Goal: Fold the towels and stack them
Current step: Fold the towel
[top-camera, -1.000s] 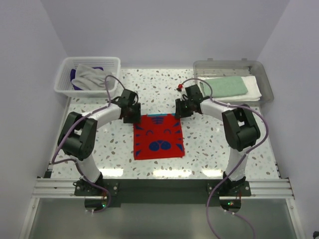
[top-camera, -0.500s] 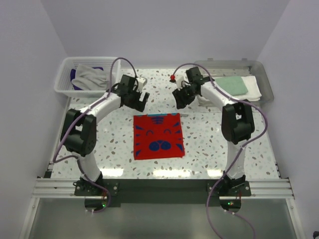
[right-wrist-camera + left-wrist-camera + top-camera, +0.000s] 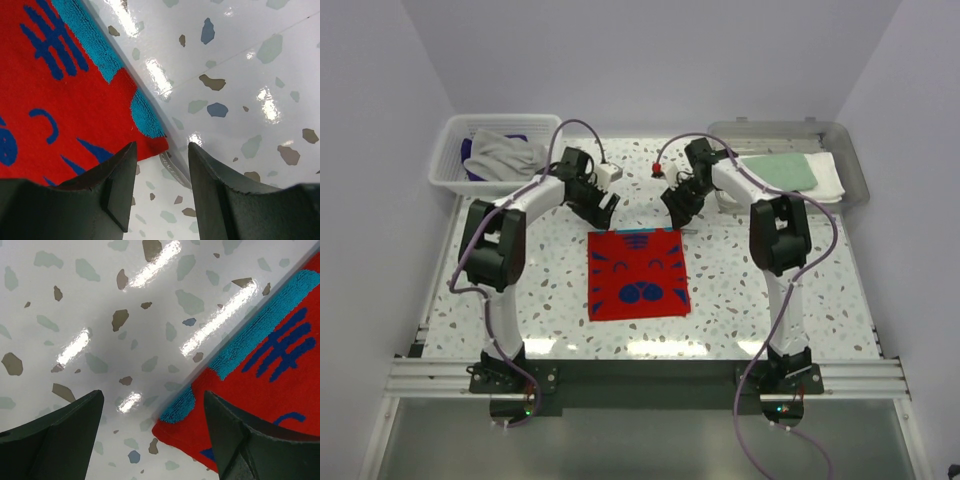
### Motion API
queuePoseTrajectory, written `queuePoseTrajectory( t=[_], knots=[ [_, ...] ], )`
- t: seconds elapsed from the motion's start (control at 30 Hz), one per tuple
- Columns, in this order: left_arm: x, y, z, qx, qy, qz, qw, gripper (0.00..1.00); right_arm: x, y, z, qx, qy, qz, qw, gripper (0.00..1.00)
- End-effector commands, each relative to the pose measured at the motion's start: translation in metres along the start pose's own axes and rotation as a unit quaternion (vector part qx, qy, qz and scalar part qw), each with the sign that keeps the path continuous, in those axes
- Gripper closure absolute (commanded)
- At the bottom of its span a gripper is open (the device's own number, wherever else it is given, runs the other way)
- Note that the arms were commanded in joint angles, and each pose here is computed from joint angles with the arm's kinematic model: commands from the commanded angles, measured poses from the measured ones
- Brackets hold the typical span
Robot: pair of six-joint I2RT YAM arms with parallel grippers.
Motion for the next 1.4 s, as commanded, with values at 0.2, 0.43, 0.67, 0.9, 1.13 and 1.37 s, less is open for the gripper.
queuePoseTrajectory(
  t=[0.2, 0.43, 0.67, 0.9, 1.13, 1.37],
  knots=[
    [-0.002, 0.0, 0.004, 0.043, 0.019, 0.019, 0.999, 0.2, -0.004, -0.003, 0.009, -0.037, 0.005, -0.017, 0.999, 0.52],
    [0.002, 0.0, 0.002, 0.039, 0.027, 0.023, 0.999, 0.21, 0.005, -0.004, 0.025, -0.061, 0.027, -0.019, 0.998, 0.55],
    [0.012, -0.001, 0.006, 0.041, 0.048, 0.019, 0.998, 0.25, 0.013, -0.005, 0.034, -0.081, 0.046, -0.013, 0.996, 0.77],
    [0.019, -0.002, 0.006, 0.042, 0.064, 0.015, 0.997, 0.37, 0.014, -0.005, 0.035, -0.071, 0.051, -0.015, 0.996, 1.0],
    [0.028, -0.004, -0.001, 0.031, 0.077, 0.015, 0.996, 0.45, 0.017, -0.006, 0.035, -0.059, 0.056, -0.013, 0.997, 1.0],
    [0.043, -0.006, 0.003, 0.029, 0.11, 0.0, 0.994, 0.5, 0.015, -0.006, 0.032, -0.045, 0.053, -0.011, 0.997, 1.0]
  ],
)
Point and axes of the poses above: each gripper's point midway between its finger pads, its own z axis out along the fingers, its own y axis along the line the jaws close on, x = y × z, the point moved 10 cm from there along -z, back along the fingers, and after that the axes turned 1 degree about -z, right-handed, at the moved point
